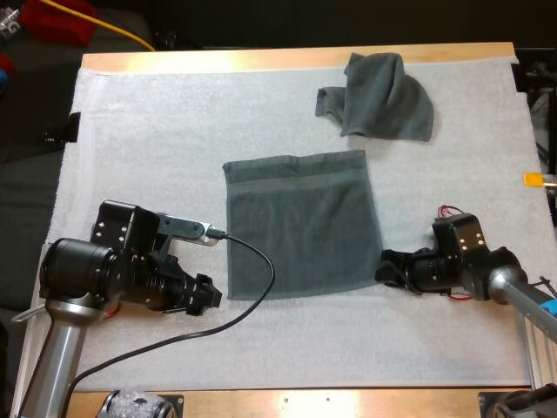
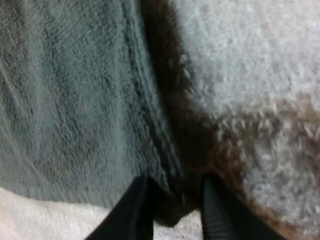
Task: Pick towel from pile, fold and stack
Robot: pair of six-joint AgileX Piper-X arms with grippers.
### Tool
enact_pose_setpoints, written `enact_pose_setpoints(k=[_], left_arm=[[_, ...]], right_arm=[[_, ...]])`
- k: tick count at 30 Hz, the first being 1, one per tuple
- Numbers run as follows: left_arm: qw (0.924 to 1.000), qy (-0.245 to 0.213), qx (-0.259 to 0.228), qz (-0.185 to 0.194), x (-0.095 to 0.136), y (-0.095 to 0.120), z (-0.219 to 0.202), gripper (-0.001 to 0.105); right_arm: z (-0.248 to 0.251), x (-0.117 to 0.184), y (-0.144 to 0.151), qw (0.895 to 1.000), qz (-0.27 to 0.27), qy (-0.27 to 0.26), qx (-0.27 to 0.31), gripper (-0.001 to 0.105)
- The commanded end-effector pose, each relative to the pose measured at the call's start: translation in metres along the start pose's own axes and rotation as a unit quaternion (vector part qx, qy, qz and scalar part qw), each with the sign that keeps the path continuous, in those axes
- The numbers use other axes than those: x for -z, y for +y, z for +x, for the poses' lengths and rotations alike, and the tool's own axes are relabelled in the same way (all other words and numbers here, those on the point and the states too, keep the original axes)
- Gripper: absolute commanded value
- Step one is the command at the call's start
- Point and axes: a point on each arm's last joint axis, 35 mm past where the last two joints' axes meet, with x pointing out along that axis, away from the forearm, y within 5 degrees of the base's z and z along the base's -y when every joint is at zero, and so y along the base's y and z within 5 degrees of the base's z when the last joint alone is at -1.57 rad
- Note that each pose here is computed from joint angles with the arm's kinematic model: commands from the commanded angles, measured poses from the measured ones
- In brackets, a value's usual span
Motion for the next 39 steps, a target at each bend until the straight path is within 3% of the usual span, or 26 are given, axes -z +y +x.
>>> enact_pose_setpoints(k=[1,8,23,34,39], left_arm=[[1.0,-0.005,0.004,0.006,0.001,-0.001,-0.001,0.064],[0.9999,-0.006,0.005,0.007,0.001,-0.001,-0.001,0.064],[0.9977,-0.065,0.016,0.013,-0.016,-0.004,0.0,0.064],[0.9989,-0.037,0.023,-0.016,-0.024,0.013,0.057,0.064],[0.9973,-0.01,0.06,-0.04,-0.027,0.02,0.088,0.064]], right_arm=[[0.001,0.001,0.0,1.0,0.001,0.004,0.002,0.014],[0.001,0.001,0.0,1.0,-0.002,0.004,0.001,0.0],[0.001,0.001,0.0,1.0,-0.001,0.006,-0.002,0.0],[0.001,0.002,0.0,1.0,0.0,0.008,-0.001,0.0],[0.001,0.002,0.0,1.0,0.0,0.008,-0.001,0.0]])
